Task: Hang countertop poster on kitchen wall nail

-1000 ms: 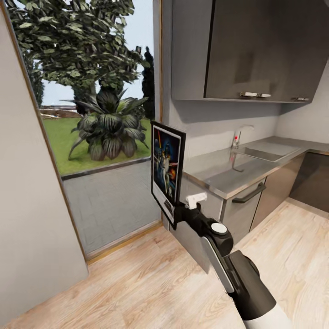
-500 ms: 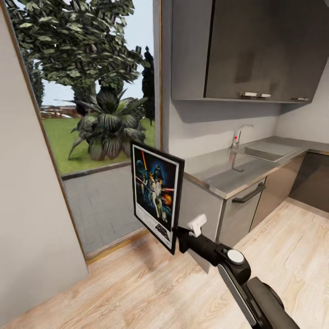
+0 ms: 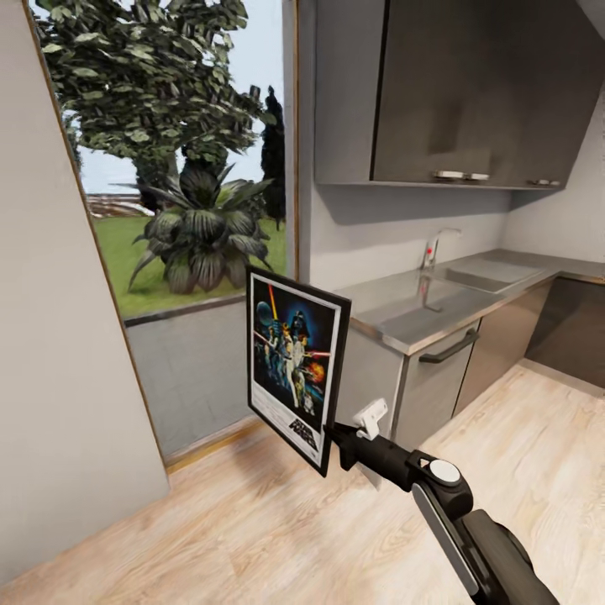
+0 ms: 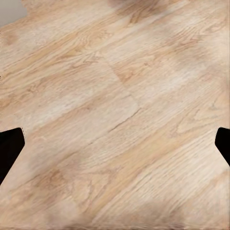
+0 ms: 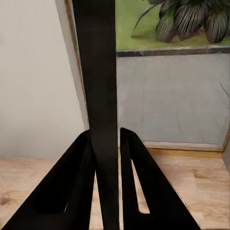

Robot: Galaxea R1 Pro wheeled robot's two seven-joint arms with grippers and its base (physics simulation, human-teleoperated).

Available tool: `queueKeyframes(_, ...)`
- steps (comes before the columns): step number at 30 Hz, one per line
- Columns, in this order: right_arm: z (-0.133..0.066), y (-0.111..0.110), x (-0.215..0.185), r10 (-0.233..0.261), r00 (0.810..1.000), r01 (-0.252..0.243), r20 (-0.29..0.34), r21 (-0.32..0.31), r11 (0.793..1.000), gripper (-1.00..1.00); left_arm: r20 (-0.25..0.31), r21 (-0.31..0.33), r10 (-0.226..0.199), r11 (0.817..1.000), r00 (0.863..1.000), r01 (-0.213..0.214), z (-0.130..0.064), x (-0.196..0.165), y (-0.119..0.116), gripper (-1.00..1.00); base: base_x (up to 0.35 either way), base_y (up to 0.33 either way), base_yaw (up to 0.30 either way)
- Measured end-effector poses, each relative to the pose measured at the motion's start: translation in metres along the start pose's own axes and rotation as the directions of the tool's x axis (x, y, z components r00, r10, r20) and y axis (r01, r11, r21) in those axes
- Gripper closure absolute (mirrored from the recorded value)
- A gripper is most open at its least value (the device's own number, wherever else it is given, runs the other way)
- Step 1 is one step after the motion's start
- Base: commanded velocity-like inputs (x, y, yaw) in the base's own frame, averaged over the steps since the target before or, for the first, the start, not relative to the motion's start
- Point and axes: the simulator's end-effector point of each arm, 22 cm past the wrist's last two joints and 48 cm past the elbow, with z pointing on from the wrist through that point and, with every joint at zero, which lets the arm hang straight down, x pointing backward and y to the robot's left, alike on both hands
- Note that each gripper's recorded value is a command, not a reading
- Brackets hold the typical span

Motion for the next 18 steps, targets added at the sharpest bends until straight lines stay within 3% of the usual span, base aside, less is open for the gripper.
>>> queueKeyframes(7, -0.0004, 0.0014, -0.0003, 0.001, 1.0, -0.001, 0.001, -0.01, 1.0, 1.0, 0.0, 0.001, 0.001, 1.0, 1.0, -0.001, 0.0, 0.0, -0.0004, -1.0, -0.335, 0.0, 0.011)
queueKeyframes(18, -0.0006, 0.0018, -0.001, 0.0, 1.0, 0.0, 0.002, -0.011, 1.0, 1.0, -0.002, 0.002, 0.002, 1.0, 1.0, -0.002, -0.0001, 0.0004, -0.0006, -1.0, -0.17, 0.0, 0.193)
